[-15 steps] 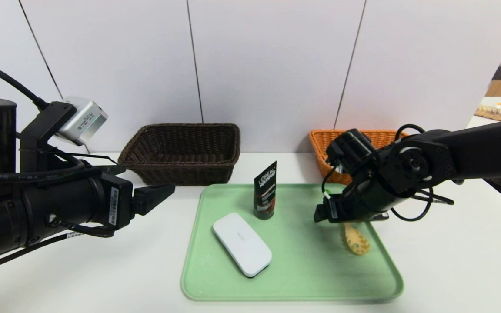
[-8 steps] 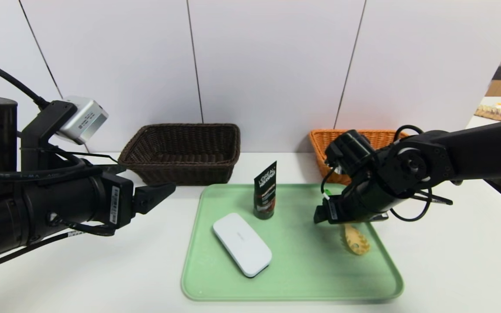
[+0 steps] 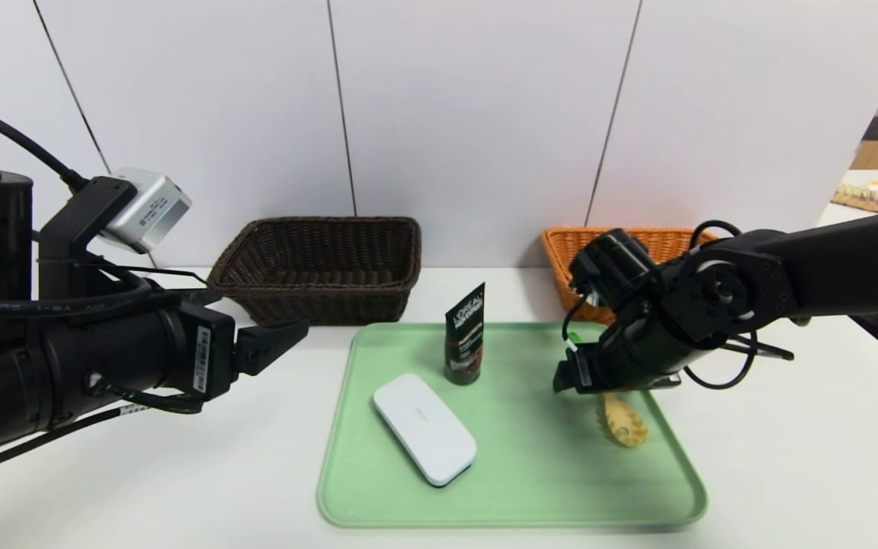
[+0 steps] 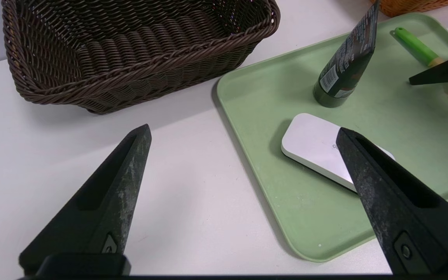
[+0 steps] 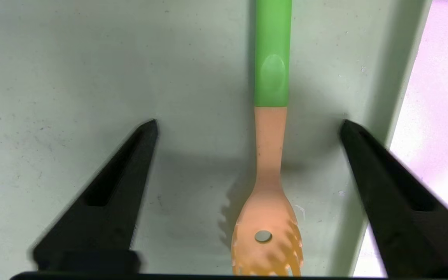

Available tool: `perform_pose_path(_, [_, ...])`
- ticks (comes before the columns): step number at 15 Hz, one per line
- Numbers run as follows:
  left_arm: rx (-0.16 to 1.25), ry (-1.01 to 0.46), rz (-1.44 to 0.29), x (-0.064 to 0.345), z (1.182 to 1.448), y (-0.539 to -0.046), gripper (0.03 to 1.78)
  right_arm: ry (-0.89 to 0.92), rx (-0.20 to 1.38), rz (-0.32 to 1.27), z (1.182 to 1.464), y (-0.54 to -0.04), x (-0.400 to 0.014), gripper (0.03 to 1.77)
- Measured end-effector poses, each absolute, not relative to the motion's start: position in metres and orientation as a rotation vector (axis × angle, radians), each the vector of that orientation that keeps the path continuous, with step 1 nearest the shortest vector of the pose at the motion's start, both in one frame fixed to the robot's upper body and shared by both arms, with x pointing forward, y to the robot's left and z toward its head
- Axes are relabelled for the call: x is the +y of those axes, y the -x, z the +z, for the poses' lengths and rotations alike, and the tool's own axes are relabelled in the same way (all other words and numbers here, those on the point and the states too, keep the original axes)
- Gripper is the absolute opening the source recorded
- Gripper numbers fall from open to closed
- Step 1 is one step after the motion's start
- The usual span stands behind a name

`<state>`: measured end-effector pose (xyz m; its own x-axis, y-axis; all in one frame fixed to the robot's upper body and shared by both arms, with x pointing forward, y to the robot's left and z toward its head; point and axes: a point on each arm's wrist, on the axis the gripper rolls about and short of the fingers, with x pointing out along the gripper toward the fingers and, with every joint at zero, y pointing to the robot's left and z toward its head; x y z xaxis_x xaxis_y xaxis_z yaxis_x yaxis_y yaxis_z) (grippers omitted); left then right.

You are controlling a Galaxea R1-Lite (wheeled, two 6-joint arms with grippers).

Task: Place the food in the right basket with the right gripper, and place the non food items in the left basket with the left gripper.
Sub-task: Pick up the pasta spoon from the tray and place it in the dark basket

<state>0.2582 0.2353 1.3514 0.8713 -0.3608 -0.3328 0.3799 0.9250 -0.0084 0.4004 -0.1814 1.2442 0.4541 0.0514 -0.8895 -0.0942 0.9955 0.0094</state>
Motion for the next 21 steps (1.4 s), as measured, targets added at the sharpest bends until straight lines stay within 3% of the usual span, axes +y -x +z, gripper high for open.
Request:
perform_pose_path(6, [0.332,-0.055,-0.387,0.235,1.352,-0.258,1.69,0.041,1.094,0.093,1.245,-0.401,-0.181,0.62])
perform_pose_path(7, [0.328,-0.054,-0.386,0.236,1.353,-0.258,1.69,0.036,1.092,0.091,1.245,-0.401,-0.181,0.05])
perform_pose_path(16, [0.308,-0.046,-0.381,0.236,1.360,-0.258,1.69,0.027,1.081,0.098,1.251,-0.397,-0.182,0.08])
perform_pose_path(21, [0.324,-0.052,-0.380,0.237,1.355,-0.257,1.69,0.012,0.961,0.210,1.294,-0.371,-0.167,0.08])
